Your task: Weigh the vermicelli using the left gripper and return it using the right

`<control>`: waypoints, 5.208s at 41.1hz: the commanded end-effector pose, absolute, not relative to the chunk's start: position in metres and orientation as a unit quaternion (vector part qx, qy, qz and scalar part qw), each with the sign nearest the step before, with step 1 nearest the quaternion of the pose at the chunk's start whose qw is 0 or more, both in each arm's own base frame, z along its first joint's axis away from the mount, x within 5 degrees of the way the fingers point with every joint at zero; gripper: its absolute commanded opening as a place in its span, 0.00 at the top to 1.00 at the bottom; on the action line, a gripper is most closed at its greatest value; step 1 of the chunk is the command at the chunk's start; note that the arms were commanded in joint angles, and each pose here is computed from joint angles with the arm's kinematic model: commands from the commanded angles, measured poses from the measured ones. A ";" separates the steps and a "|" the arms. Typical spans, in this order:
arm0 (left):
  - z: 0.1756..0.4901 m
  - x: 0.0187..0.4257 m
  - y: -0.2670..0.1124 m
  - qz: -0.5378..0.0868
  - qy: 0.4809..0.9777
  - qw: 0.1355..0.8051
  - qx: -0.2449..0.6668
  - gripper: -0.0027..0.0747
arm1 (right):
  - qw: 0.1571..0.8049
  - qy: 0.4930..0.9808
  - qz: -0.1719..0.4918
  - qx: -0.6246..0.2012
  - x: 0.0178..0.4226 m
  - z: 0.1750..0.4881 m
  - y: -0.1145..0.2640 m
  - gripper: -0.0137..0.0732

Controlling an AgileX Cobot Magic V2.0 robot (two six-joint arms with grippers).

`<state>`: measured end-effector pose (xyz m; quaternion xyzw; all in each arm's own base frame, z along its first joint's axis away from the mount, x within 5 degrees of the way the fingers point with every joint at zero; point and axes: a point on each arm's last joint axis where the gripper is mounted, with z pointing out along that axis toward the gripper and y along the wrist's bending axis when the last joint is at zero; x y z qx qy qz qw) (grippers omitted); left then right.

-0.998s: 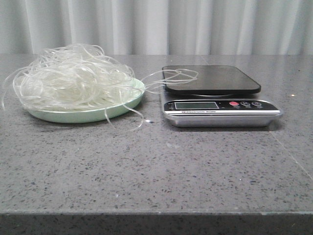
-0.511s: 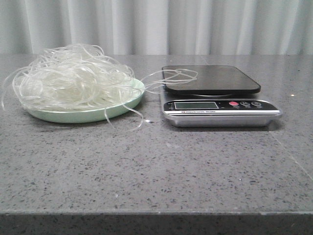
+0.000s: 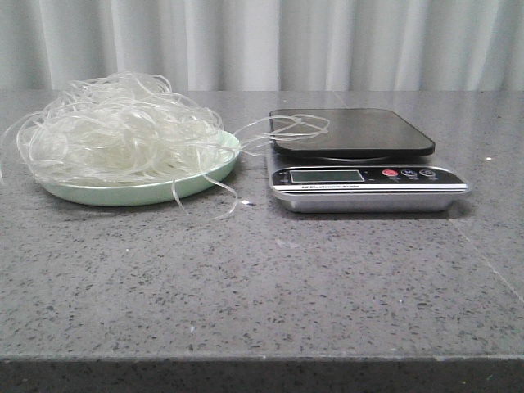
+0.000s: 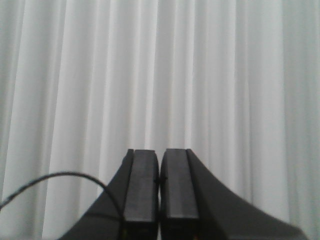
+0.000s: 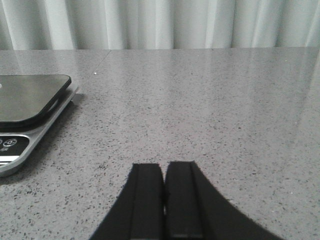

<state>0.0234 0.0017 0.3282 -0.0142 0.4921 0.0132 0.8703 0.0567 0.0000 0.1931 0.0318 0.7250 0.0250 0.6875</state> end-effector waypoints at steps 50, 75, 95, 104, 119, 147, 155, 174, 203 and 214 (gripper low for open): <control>0.394 0.277 -0.133 -0.166 0.913 0.327 0.180 0.12 | 0.723 0.689 0.022 0.035 0.055 0.204 -0.001 0.67; 0.331 0.349 -0.157 -0.095 0.960 0.169 0.202 0.12 | 0.724 0.688 0.023 0.035 0.055 0.204 -0.001 0.67; 0.308 0.355 -0.162 -0.098 0.968 0.115 0.201 0.37 | 0.724 0.688 0.023 0.035 0.055 0.204 -0.001 0.67; 0.308 0.355 -0.161 -0.098 0.968 0.115 0.200 0.77 | 0.724 0.688 0.023 0.035 0.055 0.204 -0.001 0.67; 0.344 0.359 -0.161 -0.103 0.957 0.177 0.203 0.79 | 0.724 0.687 0.031 0.043 0.055 0.204 -0.001 0.67; 0.506 0.313 -0.162 -0.239 0.853 0.410 0.216 0.79 | 0.725 0.687 0.031 0.043 0.055 0.204 -0.001 0.67; 0.518 0.302 -0.189 -0.277 0.817 0.444 0.241 0.79 | 0.725 0.687 0.031 0.043 0.055 0.204 -0.001 0.67; 0.445 0.323 -0.278 -0.293 0.836 0.351 0.303 0.79 | 0.725 0.687 0.031 0.043 0.055 0.204 -0.001 0.67; 0.372 0.350 -0.308 -0.238 0.876 0.268 0.323 0.79 | 0.725 0.687 0.031 0.043 0.055 0.204 -0.001 0.67; 0.371 0.349 -0.307 -0.235 0.878 0.261 0.325 0.67 | 0.725 0.687 0.031 0.043 0.055 0.204 -0.001 0.67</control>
